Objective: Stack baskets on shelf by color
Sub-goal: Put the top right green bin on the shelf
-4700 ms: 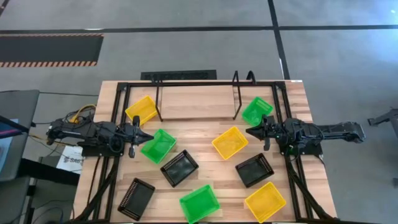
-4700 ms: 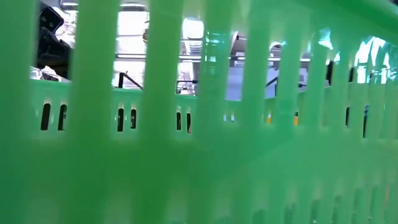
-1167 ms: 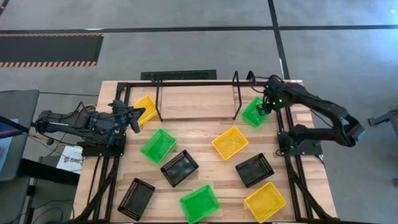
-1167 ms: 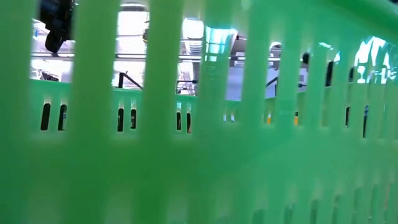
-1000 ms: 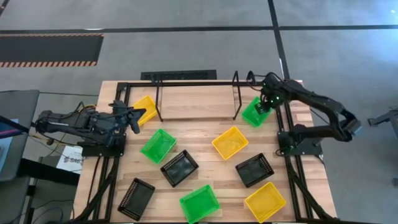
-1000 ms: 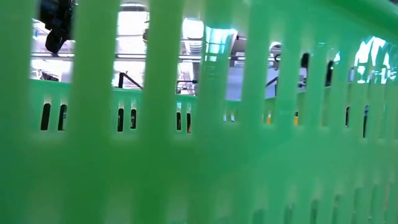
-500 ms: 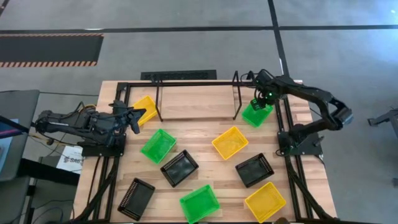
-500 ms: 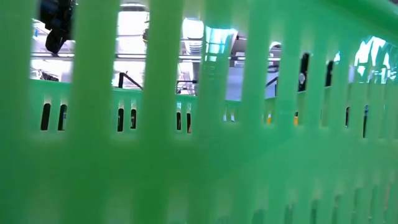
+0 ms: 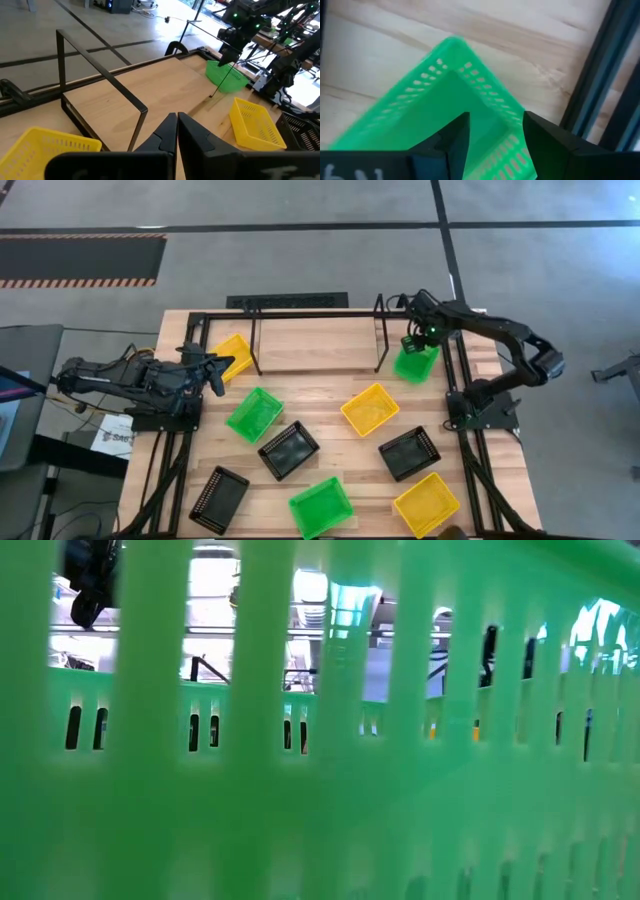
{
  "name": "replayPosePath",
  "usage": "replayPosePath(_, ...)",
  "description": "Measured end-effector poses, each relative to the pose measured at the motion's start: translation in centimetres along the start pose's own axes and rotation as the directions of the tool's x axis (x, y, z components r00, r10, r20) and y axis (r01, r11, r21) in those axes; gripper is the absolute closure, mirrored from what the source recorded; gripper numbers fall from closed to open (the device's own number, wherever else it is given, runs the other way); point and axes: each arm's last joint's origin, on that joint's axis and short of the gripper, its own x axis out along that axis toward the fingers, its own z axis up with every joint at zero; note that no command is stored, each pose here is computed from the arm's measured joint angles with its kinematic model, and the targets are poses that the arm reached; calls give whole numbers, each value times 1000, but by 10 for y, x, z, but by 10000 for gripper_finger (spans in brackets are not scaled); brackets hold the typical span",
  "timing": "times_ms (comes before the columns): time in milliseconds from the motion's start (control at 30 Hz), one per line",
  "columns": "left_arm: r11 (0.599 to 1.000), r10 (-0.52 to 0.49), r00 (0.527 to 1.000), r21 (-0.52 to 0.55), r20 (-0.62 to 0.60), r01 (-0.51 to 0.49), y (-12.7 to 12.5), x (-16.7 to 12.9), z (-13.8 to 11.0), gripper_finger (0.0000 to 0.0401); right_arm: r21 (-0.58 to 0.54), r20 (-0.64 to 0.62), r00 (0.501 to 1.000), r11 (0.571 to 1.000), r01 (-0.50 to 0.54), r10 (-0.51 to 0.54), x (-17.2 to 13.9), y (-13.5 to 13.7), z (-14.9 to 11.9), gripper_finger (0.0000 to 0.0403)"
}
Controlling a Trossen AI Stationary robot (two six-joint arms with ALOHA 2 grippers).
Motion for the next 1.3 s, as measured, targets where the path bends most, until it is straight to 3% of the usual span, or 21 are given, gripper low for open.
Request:
replayPosePath(233,1000,0,1000,-2,0,0,0,0,0,401,-1,74,997,1000,-27,27,-19,-4,-5,198)
replayPosePath(467,1000,2,1000,1,-3,-2,0,0,0,401,-39,57,998,999,-23,25,-15,-3,-4,197)
replayPosePath(867,1000,-8,1000,1,-11,8,0,0,-1,401,-277,-52,999,961,-1,-14,1,3,-6,198)
replayPosePath(1167,1000,-9,1000,-5,-11,9,0,0,-1,401,-282,-83,996,959,12,-37,-1,11,-13,198)
replayPosePath(1300,1000,-9,1000,-12,-11,8,0,0,-1,401,-186,-153,981,979,86,-116,-4,13,-24,199)
